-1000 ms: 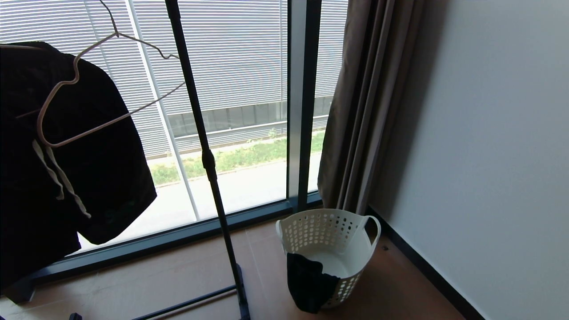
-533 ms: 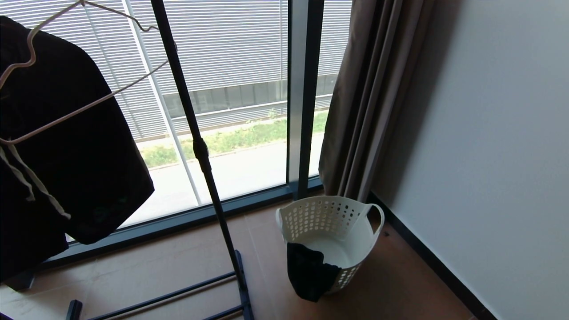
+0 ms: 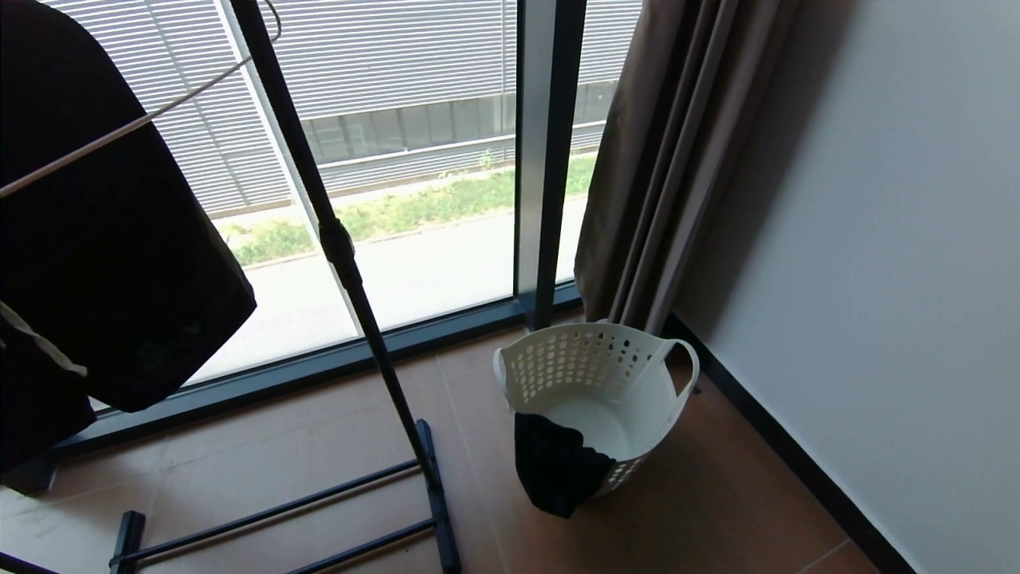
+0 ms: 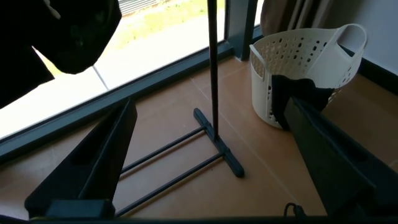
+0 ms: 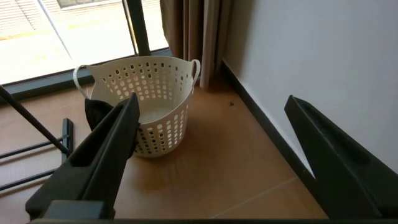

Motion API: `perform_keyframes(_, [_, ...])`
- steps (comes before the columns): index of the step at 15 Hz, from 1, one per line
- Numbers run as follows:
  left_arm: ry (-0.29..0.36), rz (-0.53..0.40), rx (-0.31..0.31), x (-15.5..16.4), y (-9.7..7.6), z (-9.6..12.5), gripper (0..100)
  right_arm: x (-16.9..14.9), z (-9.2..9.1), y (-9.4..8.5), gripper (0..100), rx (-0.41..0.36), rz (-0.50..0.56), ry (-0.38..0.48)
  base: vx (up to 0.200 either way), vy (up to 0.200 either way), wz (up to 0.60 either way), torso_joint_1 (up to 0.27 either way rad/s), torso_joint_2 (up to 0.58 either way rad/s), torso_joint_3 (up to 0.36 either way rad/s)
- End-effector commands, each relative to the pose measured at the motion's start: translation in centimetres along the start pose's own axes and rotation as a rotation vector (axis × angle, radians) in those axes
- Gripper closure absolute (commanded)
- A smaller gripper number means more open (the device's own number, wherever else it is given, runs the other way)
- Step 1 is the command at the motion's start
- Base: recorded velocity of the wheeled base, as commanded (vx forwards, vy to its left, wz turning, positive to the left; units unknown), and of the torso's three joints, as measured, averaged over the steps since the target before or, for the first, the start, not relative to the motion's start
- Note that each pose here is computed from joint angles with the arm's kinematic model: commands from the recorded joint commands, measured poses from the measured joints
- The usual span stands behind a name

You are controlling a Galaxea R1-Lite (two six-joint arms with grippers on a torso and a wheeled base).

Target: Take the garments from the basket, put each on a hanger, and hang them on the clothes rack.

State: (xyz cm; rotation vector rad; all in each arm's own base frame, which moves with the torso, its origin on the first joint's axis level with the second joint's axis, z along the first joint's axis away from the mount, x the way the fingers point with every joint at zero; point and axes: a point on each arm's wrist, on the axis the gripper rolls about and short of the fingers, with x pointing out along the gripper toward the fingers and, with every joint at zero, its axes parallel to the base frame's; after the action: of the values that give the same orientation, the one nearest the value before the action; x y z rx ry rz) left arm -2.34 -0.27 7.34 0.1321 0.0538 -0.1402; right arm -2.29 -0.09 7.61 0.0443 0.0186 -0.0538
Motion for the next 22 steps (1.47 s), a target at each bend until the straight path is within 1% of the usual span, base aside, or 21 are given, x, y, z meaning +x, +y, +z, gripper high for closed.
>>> perform_keyframes(1, [0.000,0.001,0.000,0.00,0.00,-0.01,0,0.01,0.00,0.00,0,0.000,0.000,0.002,0.000,0.000,0.00,-0.017,0.24,0.002])
perform_keyframes(4, [0.000,0.000,0.000,0.00,0.00,-0.01,0,0.01,0.00,0.00,0,-0.002,0.001,0.002,0.000,0.000,0.00,-0.010,0.09,-0.116])
perform_keyframes(8, [-0.002,0.000,0.002,0.00,0.00,0.01,0,0.01,0.00,0.00,0,0.000,0.000,0.002,0.000,0.000,0.00,-0.011,0.16,0.017])
perform_keyframes(15, [-0.002,-0.002,0.004,0.00,0.00,0.01,0,0.01,0.01,0.00,0,-0.002,0.000,0.000,0.000,0.000,0.00,-0.001,0.19,0.180])
perform_keyframes(22, [-0.002,-0.005,0.004,0.00,-0.01,0.01,0,0.00,-0.02,0.00,0,-0.010,0.001,0.006,0.000,0.000,0.00,0.001,0.01,-0.014])
